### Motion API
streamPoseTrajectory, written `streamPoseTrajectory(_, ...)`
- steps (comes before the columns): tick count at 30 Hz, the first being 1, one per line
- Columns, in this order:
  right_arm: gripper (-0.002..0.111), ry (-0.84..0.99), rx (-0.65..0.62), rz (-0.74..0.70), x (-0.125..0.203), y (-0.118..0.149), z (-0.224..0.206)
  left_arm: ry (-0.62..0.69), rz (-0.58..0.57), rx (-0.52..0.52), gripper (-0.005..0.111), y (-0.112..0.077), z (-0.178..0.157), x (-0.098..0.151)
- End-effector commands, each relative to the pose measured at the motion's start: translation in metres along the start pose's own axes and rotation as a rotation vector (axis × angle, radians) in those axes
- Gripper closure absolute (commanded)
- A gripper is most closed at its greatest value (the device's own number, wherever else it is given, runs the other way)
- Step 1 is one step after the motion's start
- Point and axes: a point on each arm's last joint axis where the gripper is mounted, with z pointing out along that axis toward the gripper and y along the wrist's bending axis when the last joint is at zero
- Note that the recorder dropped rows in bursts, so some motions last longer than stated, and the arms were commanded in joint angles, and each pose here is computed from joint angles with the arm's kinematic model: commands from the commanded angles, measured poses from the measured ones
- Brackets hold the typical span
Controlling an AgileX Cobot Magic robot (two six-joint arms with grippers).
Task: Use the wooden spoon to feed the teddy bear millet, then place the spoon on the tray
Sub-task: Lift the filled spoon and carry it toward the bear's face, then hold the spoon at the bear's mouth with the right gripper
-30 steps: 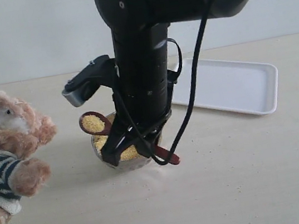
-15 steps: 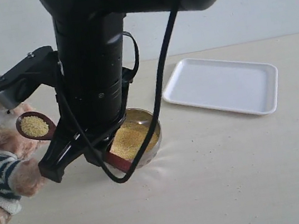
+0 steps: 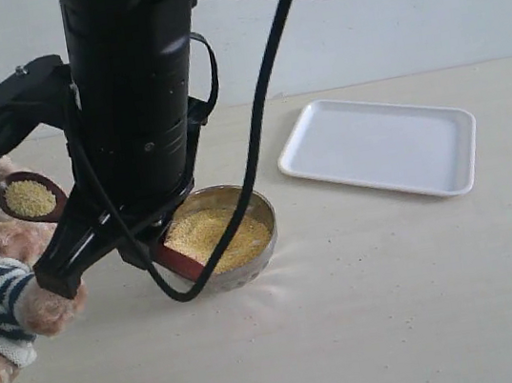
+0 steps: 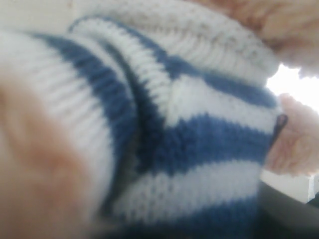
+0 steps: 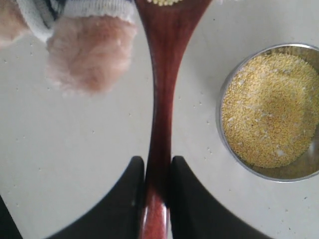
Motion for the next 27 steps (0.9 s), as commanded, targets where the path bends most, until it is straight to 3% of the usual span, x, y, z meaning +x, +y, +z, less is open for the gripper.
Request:
streamPoseTrajectory(1, 0.106, -0.041, 0.015, -0.009, -0.006, -0.001, -0.011, -0.023, 0.002, 0.010, 0.100, -0.004, -0.003, -0.001)
streamPoseTrajectory(18, 0.106, -0.084, 0.034, -0.080, -0.044, 0.008, 0.015, -0.023, 0.002, 0.010, 0.100, -0.004, -0.003, -0.001)
streamPoseTrajectory(21, 0.106, -0.056, 0.120, -0.138, -0.048, 0.009, 0.028, -0.023, 0.002, 0.010, 0.100, -0.004, -0.003, -0.001)
streamPoseTrajectory(27, 0.106, -0.002, 0.450, -0.345, -0.054, 0.025, 0.034, -0.023, 0.002, 0.010, 0.100, -0.004, -0.003, -0.001)
